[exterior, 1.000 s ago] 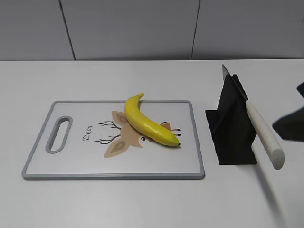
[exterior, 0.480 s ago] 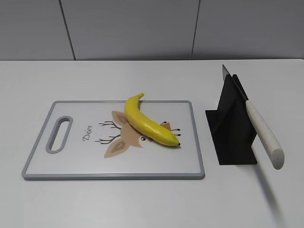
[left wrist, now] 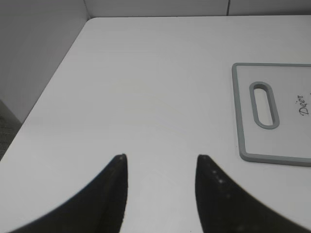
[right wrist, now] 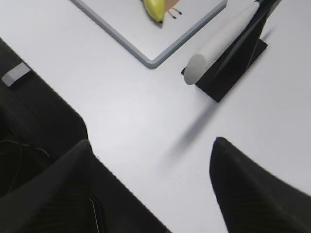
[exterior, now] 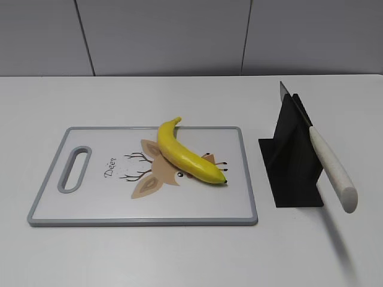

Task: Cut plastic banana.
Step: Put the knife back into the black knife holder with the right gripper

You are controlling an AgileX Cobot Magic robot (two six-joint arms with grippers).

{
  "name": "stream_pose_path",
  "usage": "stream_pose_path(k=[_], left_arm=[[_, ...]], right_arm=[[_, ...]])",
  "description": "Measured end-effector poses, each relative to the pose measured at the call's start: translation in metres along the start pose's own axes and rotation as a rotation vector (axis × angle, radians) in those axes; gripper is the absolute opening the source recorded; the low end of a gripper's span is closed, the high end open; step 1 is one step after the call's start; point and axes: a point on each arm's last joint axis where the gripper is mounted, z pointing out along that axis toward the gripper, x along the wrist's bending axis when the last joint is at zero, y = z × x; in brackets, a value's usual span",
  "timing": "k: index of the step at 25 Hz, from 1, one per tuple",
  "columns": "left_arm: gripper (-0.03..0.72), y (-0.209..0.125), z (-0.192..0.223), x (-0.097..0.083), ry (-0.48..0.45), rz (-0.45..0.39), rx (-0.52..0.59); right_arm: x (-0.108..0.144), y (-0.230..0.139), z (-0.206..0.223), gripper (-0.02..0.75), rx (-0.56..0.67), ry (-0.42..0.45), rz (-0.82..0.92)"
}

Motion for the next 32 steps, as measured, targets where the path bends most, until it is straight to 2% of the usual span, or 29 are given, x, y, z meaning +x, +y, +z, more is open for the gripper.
stream_pose_path(k=[14,32], left_arm=[[0.449,0.000,0.000,0.000,0.000,0.000,0.000],[0.449,0.000,0.000,0.000,0.001,0.000,0.000]], right_arm=[[0.004,-0.023,-0.033,0.575,-0.251,-0.044,0.039],[0.004,-0.026,-0.035,0.575,-0.263,-0.067,0.095]])
